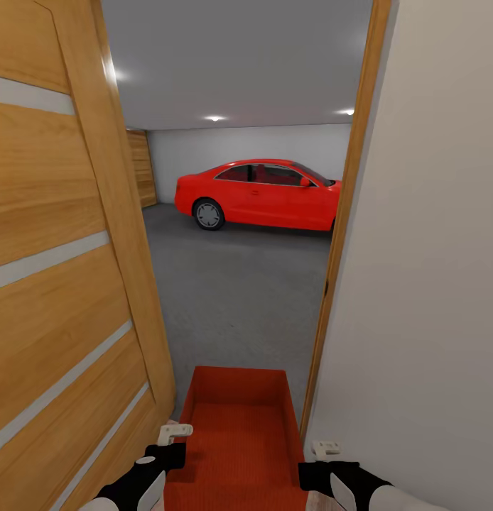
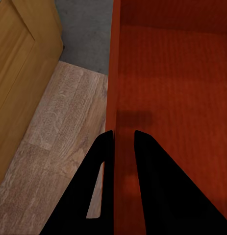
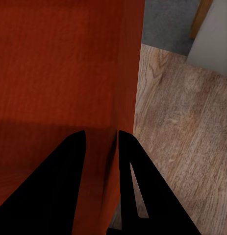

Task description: Move the two storage containers from the living room to the garage. In the garage, place one container on the floor and stack the other container on top of it (either order is fine).

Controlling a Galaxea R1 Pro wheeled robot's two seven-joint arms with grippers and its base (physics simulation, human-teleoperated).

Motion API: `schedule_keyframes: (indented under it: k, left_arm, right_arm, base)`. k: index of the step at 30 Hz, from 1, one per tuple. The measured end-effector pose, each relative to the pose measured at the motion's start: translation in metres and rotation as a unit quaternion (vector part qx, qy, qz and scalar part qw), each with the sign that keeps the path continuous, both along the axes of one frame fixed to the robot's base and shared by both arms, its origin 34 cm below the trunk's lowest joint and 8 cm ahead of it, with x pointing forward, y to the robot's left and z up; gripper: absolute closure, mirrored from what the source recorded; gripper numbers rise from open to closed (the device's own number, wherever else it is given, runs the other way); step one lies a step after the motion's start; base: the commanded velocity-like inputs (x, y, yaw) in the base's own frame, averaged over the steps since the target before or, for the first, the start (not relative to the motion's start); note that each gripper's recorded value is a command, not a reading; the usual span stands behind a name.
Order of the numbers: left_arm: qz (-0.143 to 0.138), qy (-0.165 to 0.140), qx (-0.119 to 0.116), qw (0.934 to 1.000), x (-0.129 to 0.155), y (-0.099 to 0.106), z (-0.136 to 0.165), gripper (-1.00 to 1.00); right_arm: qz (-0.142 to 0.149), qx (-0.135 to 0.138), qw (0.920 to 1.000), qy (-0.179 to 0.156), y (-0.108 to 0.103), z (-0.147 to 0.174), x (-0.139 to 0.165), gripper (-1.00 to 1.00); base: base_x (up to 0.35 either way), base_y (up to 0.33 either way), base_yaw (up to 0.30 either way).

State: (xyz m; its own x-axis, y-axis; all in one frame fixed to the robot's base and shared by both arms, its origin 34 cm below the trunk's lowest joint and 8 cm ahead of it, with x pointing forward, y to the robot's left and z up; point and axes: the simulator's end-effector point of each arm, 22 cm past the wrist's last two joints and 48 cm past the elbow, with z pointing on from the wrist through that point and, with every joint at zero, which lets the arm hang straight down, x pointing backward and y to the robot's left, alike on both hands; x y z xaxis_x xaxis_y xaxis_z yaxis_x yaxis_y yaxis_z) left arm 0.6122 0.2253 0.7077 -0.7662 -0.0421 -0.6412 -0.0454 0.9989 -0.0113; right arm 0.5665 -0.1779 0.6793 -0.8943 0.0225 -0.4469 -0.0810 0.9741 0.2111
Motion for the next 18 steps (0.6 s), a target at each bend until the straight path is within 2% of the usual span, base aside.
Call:
schedule_keyframes:
  k: [8,12,18]
  left_arm:
    - [0.0,0.0,0.0,1.0,0.0,-0.0001,0.0,1.0]
    - [0.0,0.0,0.0,1.0,0.0,0.0001,0.0,1.0]
    - [0.0,0.0,0.0,1.0,0.0,0.0001,0.0,1.0]
  right_arm:
    - [0.001,0.0,1.0,0.0,-0.0002,0.0003,0.0004,1.0]
    - [0.0,0.0,1.0,0.0,0.0001,0.0001,0.0001,1.0]
    - [0.0,-0.001,1.0,0.0,0.0,0.0002,0.0003,1.0]
  base:
    - [0.0,0.008,0.0]
    - [0.023,0.139,-0.007]
    - [0.038,0.141,-0.159]
